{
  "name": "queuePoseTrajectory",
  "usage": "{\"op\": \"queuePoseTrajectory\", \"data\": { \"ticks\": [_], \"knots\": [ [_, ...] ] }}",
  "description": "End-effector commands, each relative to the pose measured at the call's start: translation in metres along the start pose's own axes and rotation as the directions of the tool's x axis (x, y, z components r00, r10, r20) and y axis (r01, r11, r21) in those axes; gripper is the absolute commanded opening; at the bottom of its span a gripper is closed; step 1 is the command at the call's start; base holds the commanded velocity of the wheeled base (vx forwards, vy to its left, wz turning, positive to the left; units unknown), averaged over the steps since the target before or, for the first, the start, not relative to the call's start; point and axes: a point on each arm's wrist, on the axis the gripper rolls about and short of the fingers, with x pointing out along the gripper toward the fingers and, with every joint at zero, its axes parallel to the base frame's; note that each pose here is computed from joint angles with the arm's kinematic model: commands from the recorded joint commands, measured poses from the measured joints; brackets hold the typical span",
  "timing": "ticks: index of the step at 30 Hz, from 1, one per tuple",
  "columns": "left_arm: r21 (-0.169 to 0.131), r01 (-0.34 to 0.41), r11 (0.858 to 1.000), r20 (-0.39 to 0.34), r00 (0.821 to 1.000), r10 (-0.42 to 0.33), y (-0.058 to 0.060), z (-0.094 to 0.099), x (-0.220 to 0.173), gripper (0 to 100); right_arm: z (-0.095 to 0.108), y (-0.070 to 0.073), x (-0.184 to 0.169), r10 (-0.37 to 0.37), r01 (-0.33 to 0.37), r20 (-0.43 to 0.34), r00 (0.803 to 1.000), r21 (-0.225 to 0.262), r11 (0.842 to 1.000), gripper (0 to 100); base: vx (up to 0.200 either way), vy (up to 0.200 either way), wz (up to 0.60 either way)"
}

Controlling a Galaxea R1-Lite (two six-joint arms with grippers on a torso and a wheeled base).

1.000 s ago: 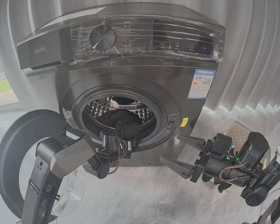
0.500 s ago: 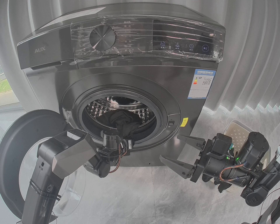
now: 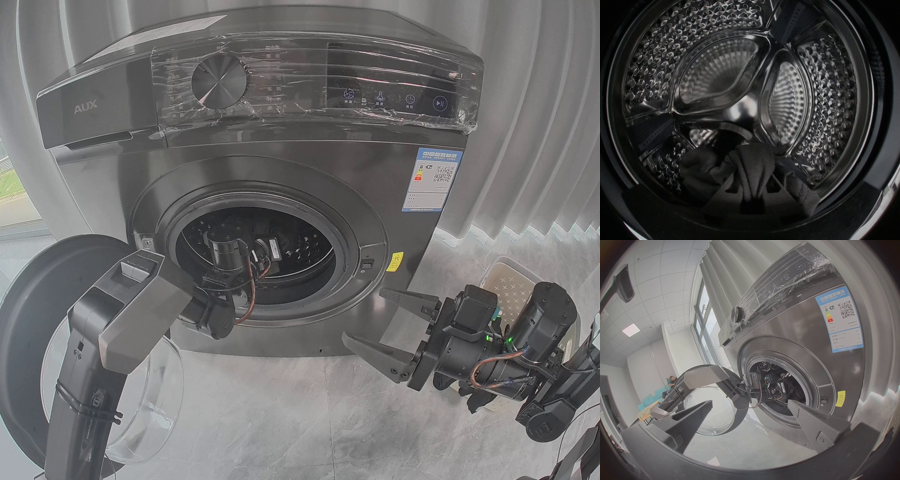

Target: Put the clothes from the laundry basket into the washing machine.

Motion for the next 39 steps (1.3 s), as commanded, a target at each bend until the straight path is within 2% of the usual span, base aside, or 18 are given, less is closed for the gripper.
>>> {"op": "queuePoseTrajectory", "data": {
  "ticks": [1, 7, 13, 14, 30, 34, 35, 37, 39],
  "knots": [
    [-0.005, -0.025, 1.0, 0.06, 0.998, 0.026, 0.011, 0.001, 0.019, 0, 0.0, 0.0, 0.0, 0.002, -0.002, 0.001, 1.0, 0.001, 1.0, 100, 0.0, 0.0, 0.0],
    [-0.001, -0.048, 0.999, 0.072, 0.996, 0.048, 0.02, -0.005, 0.028, 0, 0.0, 0.0, 0.0, 0.001, -0.001, -0.002, 1.0, 0.002, 1.0, 100, 0.0, 0.0, 0.0],
    [0.0, -0.05, 0.999, 0.065, 0.997, 0.049, 0.02, -0.006, 0.028, 0, 0.0, 0.0, 0.0, 0.001, -0.001, -0.002, 1.0, 0.0, 1.0, 100, 0.0, 0.0, 0.0],
    [0.001, -0.05, 0.999, 0.062, 0.997, 0.05, 0.02, -0.007, 0.028, 100, 0.0, 0.0, 0.0, 0.001, -0.001, -0.002, 1.0, 0.0, 1.0, 100, 0.0, 0.0, 0.0],
    [0.004, -0.038, 0.999, 0.037, 0.999, 0.038, 0.013, -0.013, 0.025, 100, 0.001, 0.0, -0.001, 0.002, -0.002, 0.002, 1.0, -0.003, 1.0, 100, 0.0, 0.0, 0.0],
    [0.027, -0.05, 0.998, -0.034, 0.998, 0.051, 0.01, -0.03, 0.015, 100, 0.001, 0.001, -0.001, 0.002, -0.002, 0.004, 1.0, -0.005, 1.0, 100, 0.0, 0.0, 0.0],
    [0.039, -0.046, 0.998, -0.081, 0.995, 0.049, 0.008, -0.04, 0.008, 100, 0.001, 0.001, -0.001, 0.002, -0.002, 0.004, 1.0, -0.005, 1.0, 100, 0.0, 0.0, 0.0],
    [0.053, -0.037, 0.998, -0.134, 0.99, 0.044, 0.004, -0.046, -0.002, 100, 0.001, 0.001, -0.001, 0.002, -0.002, 0.005, 1.0, -0.005, 1.0, 100, 0.0, 0.0, 0.0],
    [0.057, -0.034, 0.998, -0.148, 0.988, 0.042, 0.002, -0.049, -0.005, 100, 0.001, 0.001, -0.001, 0.002, -0.002, 0.004, 1.0, -0.005, 1.0, 100, 0.0, 0.0, 0.0]
  ]
}}
